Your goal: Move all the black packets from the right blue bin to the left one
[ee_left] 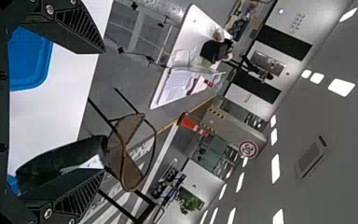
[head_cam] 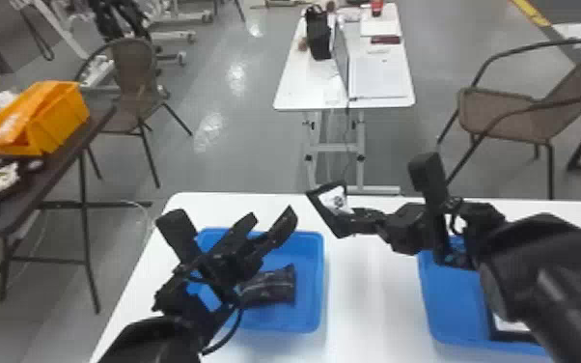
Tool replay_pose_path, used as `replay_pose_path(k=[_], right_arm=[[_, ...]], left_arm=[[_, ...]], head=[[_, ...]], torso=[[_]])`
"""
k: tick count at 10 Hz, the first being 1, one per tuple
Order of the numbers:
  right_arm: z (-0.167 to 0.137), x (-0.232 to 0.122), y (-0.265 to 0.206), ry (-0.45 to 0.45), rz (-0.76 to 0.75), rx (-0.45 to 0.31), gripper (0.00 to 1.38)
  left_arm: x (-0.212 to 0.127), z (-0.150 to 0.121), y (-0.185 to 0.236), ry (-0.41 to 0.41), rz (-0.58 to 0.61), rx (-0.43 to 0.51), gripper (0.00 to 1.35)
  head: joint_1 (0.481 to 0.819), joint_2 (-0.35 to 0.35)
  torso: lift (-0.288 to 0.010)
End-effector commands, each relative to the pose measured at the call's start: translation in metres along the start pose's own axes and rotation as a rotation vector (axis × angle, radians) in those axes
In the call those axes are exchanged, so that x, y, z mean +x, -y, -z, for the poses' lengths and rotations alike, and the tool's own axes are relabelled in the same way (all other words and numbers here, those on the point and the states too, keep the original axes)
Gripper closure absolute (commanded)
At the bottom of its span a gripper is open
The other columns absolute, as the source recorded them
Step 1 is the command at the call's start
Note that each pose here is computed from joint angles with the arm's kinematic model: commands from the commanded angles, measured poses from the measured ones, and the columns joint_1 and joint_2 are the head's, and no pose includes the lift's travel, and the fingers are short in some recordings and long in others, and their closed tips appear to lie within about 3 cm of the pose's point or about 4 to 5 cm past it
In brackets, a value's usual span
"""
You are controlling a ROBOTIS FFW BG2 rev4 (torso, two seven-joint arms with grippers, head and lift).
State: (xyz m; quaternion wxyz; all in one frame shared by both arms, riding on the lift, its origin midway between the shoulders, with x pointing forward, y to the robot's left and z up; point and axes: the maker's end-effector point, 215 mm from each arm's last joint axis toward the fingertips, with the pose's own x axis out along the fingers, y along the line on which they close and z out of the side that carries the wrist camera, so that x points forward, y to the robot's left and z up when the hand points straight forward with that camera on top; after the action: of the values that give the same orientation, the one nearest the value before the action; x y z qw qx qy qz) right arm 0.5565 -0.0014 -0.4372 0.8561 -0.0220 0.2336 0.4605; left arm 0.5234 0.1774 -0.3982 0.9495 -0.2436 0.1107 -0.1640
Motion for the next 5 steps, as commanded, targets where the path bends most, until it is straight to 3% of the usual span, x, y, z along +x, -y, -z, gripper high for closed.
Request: replay_pose_path(k=[1, 4, 5], right_arm=[[-0.024, 0.014, -0.017, 0.025, -0.050, -0.056, 1.15], [-0.042, 0.032, -0.048, 0.052, -0.122, -0.105, 1.15], [-0.047, 0.035, -0.056, 0.083, -0.142, -0.122, 1.15]], left_arm=[[0.005, 0.004, 0.009, -0.028, 0.028, -0.026, 0.12], [0.009, -0.001, 0.015, -0.022, 0.050, -0.024, 0.12], [0.008, -0.013, 0.013, 0.021, 0.041, 0.002, 0.12]], head=[[0.695, 0.174], [0.695, 0.200], [0.695, 0.213]], torso=[[0.000], [0.000], [0.000]])
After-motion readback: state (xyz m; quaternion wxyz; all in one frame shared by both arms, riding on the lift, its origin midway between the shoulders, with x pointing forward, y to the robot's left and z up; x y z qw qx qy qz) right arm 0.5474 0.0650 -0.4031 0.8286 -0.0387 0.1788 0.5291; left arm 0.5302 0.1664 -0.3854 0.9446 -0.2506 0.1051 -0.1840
